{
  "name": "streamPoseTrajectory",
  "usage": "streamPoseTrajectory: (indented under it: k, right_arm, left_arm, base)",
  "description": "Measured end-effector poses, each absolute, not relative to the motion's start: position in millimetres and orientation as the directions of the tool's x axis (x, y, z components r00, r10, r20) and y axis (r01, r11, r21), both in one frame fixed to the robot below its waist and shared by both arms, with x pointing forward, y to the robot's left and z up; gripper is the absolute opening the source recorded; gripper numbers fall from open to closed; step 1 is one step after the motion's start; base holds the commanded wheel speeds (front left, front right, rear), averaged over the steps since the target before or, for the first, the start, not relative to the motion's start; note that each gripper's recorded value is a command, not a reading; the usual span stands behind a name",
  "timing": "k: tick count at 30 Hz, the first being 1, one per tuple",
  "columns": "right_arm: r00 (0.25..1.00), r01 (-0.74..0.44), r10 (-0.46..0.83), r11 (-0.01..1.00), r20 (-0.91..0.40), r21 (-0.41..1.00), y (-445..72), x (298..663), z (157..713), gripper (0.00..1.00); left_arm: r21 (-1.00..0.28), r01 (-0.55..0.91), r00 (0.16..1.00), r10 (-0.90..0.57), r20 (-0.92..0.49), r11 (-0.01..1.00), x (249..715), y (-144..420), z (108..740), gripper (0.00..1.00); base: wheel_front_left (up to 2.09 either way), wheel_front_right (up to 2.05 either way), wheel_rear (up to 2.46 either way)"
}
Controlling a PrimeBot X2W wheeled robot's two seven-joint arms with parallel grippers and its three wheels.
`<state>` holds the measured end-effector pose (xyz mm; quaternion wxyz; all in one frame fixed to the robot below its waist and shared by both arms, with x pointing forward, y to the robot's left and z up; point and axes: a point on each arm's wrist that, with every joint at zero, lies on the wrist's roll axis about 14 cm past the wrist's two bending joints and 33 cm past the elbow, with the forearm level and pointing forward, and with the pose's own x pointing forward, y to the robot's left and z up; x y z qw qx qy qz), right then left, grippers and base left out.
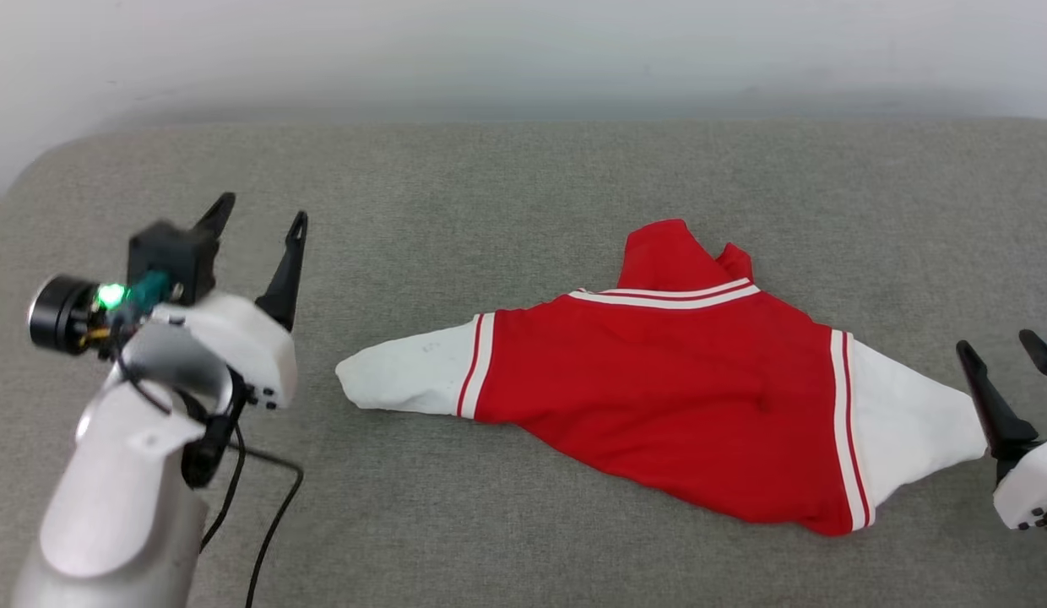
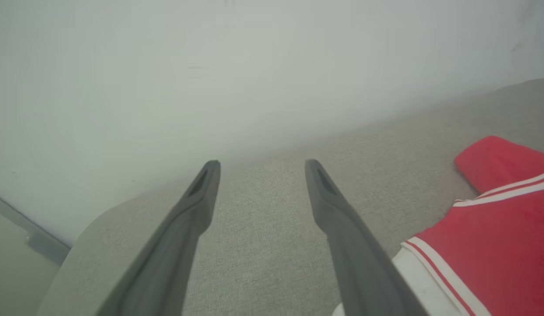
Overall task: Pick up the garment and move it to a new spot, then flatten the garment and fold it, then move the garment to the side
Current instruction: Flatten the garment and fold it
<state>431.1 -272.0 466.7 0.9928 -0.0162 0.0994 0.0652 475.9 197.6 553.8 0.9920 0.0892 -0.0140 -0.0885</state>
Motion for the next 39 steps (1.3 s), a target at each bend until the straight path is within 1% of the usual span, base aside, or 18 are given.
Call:
streamPoseTrajectory:
  k: [4, 7, 11, 16, 25, 27, 31, 32, 33, 34, 37, 39]
  right_arm:
    - [0.973, -0.139, 0.132, 0.99, -0.191, -0.027, -262.7, 426.2, 471.4, 1.0]
    - [0.973, -0.138, 0.129, 0.99, -0.194, -0.031, -257.7, 422.4, 474.2, 1.0]
    - [0.972, -0.131, 0.122, 0.991, -0.201, -0.034, -252.4, 418.0, 477.2, 1.0]
    - [0.971, -0.124, 0.115, 0.992, -0.209, -0.032, -246.9, 416.5, 479.2, 1.0]
    - [0.964, -0.108, 0.099, 0.994, -0.245, -0.022, -245.6, 416.7, 471.0, 1.0]
    - [0.963, -0.105, 0.096, 0.994, -0.253, -0.023, -246.1, 416.5, 468.4, 1.0]
    - [0.96, -0.098, 0.089, 0.995, -0.265, -0.022, -248.0, 415.4, 465.0, 1.0]
    - [0.96, -0.097, 0.087, 0.995, -0.266, -0.022, -248.4, 415.1, 464.8, 1.0]
    - [0.96, -0.096, 0.086, 0.995, -0.266, -0.023, -248.9, 414.9, 465.1, 1.0]
    - [0.96, -0.094, 0.084, 0.995, -0.265, -0.024, -249.4, 414.7, 465.8, 1.0]
    - [0.963, -0.093, 0.084, 0.995, -0.255, -0.026, -249.6, 414.5, 469.7, 1.0]
    - [0.965, -0.094, 0.085, 0.995, -0.246, -0.026, -248.9, 414.2, 473.0, 1.0]
  left_arm:
    - [0.184, 0.237, 0.967, -0.214, -0.138, 0.954, 491.6, 189.1, 542.2, 1.0]
    - [0.181, 0.296, 0.929, -0.239, -0.281, 0.938, 495.6, 181.8, 523.3, 1.0]
    - [0.165, 0.383, 0.831, -0.26, -0.492, 0.909, 489.2, 173.3, 489.2, 1.0]
    - [0.136, 0.452, 0.702, -0.257, -0.665, 0.882, 479.7, 170.7, 456.4, 1.0]
    - [0.073, 0.509, 0.494, -0.222, -0.841, 0.858, 461.1, 172.2, 397.0, 1.0]
    - [0.053, 0.521, 0.445, -0.218, -0.868, 0.852, 454.7, 170.2, 384.5, 1.0]
    - [0.038, 0.547, 0.379, -0.206, -0.902, 0.836, 448.8, 168.7, 371.9, 1.0]
    - [0.032, 0.552, 0.365, -0.207, -0.907, 0.833, 447.1, 167.6, 370.6, 0.7]
    - [0.033, 0.558, 0.36, -0.206, -0.91, 0.829, 446.1, 167.5, 370.2, 0.14]
    - [0.032, 0.564, 0.354, -0.207, -0.912, 0.825, 444.7, 166.8, 369.8, 0.0]
    - [0.012, 0.572, 0.342, -0.225, -0.913, 0.82, 438.2, 163.3, 369.9, 0.0]
    - [0.008, 0.576, 0.362, -0.247, -0.899, 0.817, 436.6, 160.1, 372.3, 0.0]
  base:
    - [0.0, 0.0, 0.0]
    - [0.0, 0.0, 0.0]
    - [0.0, 0.0, 0.0]
    - [0.0, 0.0, 0.0]
    - [0.0, 0.0, 0.0]
    - [0.0, 0.0, 0.0]
    - [0.0, 0.0, 0.0]
    - [0.0, 0.0, 0.0]
    - [0.0, 0.0, 0.0]
    - [0.0, 0.0, 0.0]
    - [0.0, 0.0, 0.0]
    - [0.0, 0.0, 0.0]
